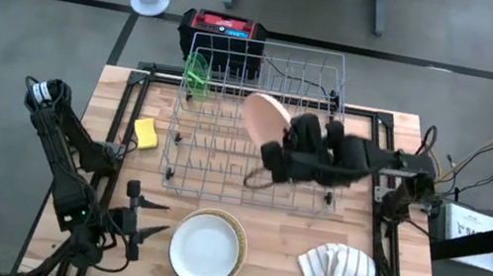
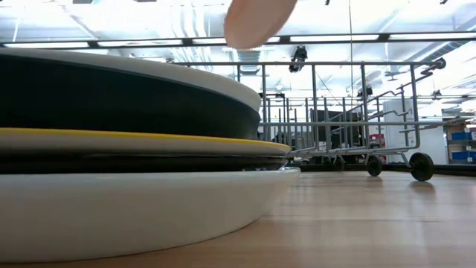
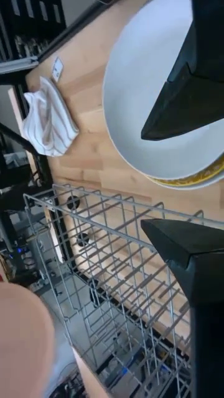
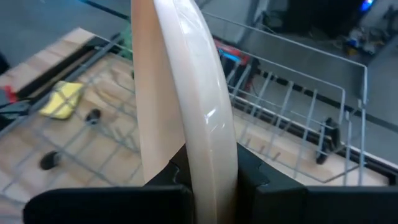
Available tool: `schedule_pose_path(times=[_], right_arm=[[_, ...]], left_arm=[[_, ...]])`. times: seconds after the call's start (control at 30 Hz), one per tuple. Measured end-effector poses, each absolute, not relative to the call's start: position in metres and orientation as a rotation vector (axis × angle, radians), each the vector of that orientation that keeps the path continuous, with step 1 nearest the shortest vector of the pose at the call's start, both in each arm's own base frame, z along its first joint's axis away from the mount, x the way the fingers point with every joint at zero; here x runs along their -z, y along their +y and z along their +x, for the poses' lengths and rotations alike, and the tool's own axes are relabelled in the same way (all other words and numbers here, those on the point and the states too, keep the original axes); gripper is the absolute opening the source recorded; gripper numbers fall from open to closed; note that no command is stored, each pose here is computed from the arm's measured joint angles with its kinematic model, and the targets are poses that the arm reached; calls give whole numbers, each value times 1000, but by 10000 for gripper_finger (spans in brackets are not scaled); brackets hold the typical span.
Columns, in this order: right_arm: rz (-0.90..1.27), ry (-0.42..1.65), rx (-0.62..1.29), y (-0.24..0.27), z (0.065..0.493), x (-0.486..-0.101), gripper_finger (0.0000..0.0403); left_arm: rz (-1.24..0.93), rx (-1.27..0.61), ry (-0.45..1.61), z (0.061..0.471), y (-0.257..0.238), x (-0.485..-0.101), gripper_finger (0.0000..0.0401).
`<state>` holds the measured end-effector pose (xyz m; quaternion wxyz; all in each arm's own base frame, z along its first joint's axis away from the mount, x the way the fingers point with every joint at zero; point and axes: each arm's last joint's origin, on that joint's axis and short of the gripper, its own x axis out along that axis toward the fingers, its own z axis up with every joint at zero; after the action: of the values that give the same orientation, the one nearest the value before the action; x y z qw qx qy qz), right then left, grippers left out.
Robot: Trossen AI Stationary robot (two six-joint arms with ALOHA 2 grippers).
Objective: Sort dishes
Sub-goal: Put the light pink plate into the dish rack
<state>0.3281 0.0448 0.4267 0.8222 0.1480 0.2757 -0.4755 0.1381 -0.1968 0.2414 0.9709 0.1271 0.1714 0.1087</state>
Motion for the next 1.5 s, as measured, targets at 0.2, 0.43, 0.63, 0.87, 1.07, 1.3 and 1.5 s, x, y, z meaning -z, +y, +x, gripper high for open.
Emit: schedule_pose_path(times=[0.2, 0.43, 0.63, 0.87, 1.07, 1.3, 1.5], right_arm=[[355, 672, 1058, 1, 331, -425, 35], [406, 782, 1059, -43, 330, -423, 35], [456, 845, 1070, -80, 323, -421, 35], [486, 875, 1152, -129, 306, -421, 35], [498, 873, 1243, -161, 290, -422, 35], [464, 887, 1358, -188, 276, -418, 35], [462, 943, 1419, -206, 270, -404, 35]], left_arm=[[305, -229, 371, 136, -193, -238, 208], [304, -256, 398, 132, -186, -235, 208], [308, -262, 404, 131, -185, -234, 208], [320, -250, 430, 130, -184, -233, 208], [350, -252, 443, 129, -182, -232, 208], [413, -250, 489, 126, -178, -229, 208], [438, -256, 498, 125, -175, -228, 208]])
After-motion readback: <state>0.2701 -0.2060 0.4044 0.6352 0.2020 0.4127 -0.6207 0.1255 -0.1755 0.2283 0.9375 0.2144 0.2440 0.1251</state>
